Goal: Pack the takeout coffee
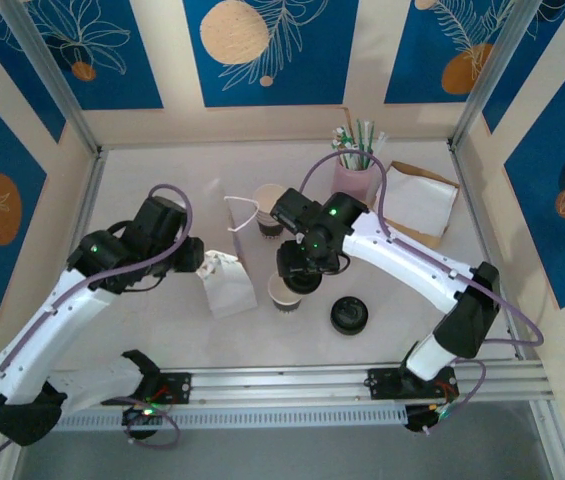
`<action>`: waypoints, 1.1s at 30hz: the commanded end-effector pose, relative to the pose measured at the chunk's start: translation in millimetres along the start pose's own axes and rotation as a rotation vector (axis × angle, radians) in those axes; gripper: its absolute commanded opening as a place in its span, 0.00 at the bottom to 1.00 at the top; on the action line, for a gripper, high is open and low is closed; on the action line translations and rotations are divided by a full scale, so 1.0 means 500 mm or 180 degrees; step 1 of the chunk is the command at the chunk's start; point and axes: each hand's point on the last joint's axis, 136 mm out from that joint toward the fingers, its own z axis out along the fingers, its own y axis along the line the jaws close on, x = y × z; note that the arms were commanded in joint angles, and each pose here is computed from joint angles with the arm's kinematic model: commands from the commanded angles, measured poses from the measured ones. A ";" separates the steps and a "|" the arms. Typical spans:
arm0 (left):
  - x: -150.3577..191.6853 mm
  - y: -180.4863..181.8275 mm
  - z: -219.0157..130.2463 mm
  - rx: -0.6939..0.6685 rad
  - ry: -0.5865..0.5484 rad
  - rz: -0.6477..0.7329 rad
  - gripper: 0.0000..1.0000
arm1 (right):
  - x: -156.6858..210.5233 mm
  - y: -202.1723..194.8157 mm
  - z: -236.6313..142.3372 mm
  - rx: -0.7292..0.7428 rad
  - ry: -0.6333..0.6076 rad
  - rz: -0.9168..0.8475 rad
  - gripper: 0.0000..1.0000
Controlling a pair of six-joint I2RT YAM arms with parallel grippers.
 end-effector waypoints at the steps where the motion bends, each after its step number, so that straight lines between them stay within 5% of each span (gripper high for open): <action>1: -0.020 -0.011 -0.011 0.0112 0.0007 0.0076 0.31 | 0.009 0.001 -0.009 -0.0113 0.0007 0.0048 0.71; 9: -0.080 0.034 -0.020 -0.0158 -0.0211 0.0158 0.31 | 0.016 0.009 0.004 -0.0174 0.0049 0.0011 0.71; 14: -0.093 0.051 0.004 -0.0194 -0.0167 0.0174 0.16 | 0.017 0.015 0.004 -0.0193 0.0049 -0.0005 0.71; 25: -0.150 0.058 0.012 -0.0254 -0.0289 0.0267 0.01 | 0.026 0.026 0.001 -0.0195 0.0059 -0.0031 0.71; 33: -0.200 0.103 -0.021 -0.0499 -0.0496 0.0321 0.00 | 0.033 0.035 0.015 -0.0123 0.0160 -0.0046 0.71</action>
